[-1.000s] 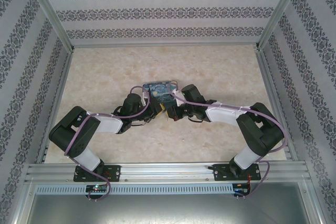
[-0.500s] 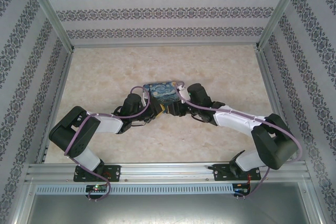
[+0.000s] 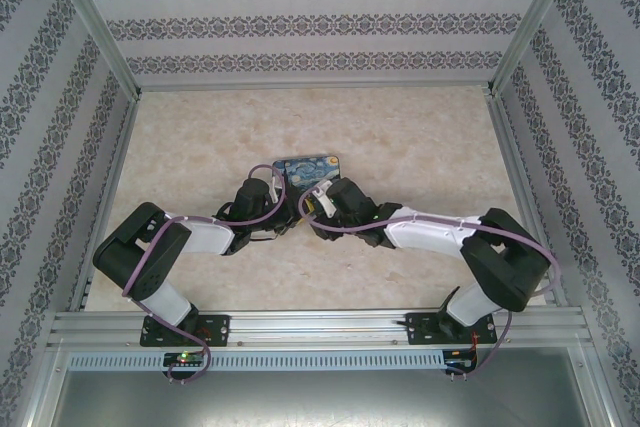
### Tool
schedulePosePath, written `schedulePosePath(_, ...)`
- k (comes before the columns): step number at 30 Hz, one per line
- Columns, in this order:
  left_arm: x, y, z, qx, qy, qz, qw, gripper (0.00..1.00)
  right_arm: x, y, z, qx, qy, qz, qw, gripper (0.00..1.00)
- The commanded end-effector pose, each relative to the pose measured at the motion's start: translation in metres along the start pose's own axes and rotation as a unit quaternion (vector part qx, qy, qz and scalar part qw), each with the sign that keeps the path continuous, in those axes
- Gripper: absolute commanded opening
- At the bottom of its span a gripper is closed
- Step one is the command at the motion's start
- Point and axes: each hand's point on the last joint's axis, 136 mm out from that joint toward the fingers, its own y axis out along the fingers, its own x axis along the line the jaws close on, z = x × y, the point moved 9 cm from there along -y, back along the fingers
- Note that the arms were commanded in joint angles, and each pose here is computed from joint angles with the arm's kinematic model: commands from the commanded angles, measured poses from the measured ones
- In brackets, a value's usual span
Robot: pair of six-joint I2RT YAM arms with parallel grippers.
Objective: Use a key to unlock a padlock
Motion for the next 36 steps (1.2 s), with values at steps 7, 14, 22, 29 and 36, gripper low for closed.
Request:
schedulePosePath(7,-0.014,-0.001,0.0,0.014,0.016,0.023,1.0,0.0,0.002,0.012,-0.014,0.0,-0.032,0.037,0.999,0.41)
schedulePosePath(14,-0.012,0.0,0.001,0.018,0.015,0.024,0.999,0.0,0.003,0.018,-0.023,-0.002,-0.024,0.035,0.999,0.13)
schedulePosePath(22,-0.01,0.0,0.002,0.021,0.017,0.022,0.999,0.0,-0.012,-0.001,-0.038,-0.042,0.095,-0.134,0.986,0.0)
schedulePosePath(29,-0.006,0.003,0.002,0.022,0.016,0.019,0.999,0.0,-0.021,-0.007,-0.054,-0.048,0.189,-0.324,0.926,0.0)
schedulePosePath(36,-0.004,0.003,0.002,0.02,0.015,0.014,1.0,0.0,-0.03,-0.008,-0.05,-0.05,0.206,-0.299,0.93,0.2)
